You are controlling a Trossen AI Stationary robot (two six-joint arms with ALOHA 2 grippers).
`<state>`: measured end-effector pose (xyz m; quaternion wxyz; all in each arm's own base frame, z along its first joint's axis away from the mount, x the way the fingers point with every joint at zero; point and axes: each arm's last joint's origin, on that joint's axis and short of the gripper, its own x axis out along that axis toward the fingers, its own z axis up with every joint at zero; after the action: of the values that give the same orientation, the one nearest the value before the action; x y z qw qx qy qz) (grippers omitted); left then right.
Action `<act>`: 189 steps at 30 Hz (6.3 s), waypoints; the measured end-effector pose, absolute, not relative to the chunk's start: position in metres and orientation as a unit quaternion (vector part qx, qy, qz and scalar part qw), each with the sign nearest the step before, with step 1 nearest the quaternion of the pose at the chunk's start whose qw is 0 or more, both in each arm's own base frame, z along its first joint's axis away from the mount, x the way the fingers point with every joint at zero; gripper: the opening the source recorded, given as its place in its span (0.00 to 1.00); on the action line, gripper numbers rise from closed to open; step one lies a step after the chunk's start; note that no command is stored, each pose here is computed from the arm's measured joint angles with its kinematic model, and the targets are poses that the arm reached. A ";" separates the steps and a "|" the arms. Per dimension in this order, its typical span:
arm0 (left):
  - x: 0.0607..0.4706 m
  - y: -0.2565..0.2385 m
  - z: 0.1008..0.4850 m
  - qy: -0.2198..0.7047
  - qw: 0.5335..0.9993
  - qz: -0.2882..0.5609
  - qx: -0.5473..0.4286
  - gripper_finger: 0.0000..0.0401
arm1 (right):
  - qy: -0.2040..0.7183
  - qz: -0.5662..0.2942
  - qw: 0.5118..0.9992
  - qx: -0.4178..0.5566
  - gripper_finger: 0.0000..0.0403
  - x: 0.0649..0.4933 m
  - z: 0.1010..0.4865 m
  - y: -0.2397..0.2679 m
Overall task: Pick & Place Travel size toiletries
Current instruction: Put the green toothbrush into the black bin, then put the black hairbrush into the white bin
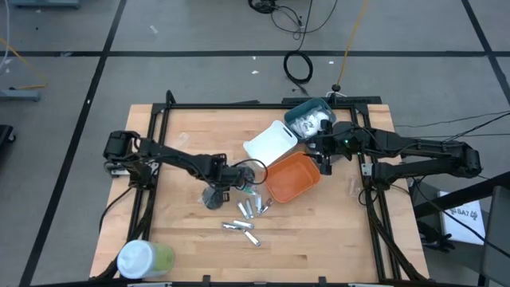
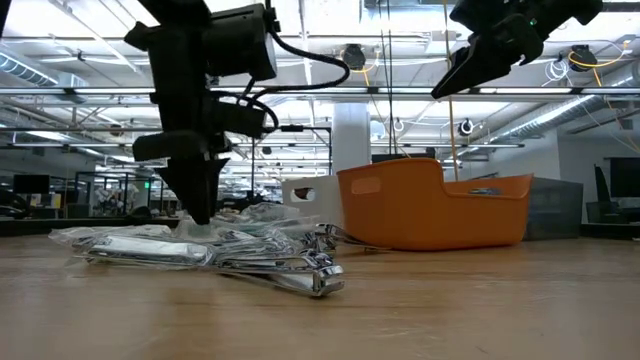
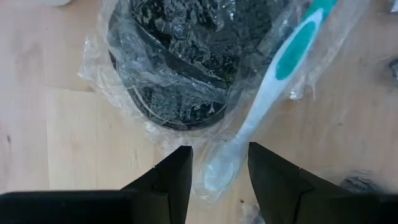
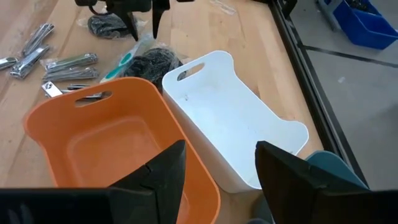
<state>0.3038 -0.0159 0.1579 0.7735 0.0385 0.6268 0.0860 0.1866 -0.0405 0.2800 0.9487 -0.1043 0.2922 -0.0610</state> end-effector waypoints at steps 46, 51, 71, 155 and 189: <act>0.365 -0.005 0.258 0.544 0.807 0.138 0.184 0.09 | 0.261 0.006 0.951 -0.164 0.50 0.241 0.259 -0.005; 0.395 0.000 0.251 0.573 0.785 0.124 0.200 0.09 | 0.258 -0.016 0.950 -0.176 0.53 0.242 0.260 -0.001; 0.424 -0.022 0.282 0.531 0.809 0.098 0.233 0.09 | 0.312 -0.010 0.934 -0.176 0.33 0.252 0.239 -0.002; 0.357 0.020 0.329 0.293 0.938 0.148 0.111 0.16 | 0.663 -0.229 0.709 0.072 0.12 0.134 0.206 -0.091; 0.323 0.034 0.255 0.238 0.964 0.119 0.016 0.16 | 0.358 -0.152 0.916 0.103 0.64 0.160 0.279 -0.074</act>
<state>0.3234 0.0344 0.2551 0.9639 0.0161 0.2377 0.1189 0.1603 -0.0742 0.2795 0.9156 0.1025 0.3579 -0.1517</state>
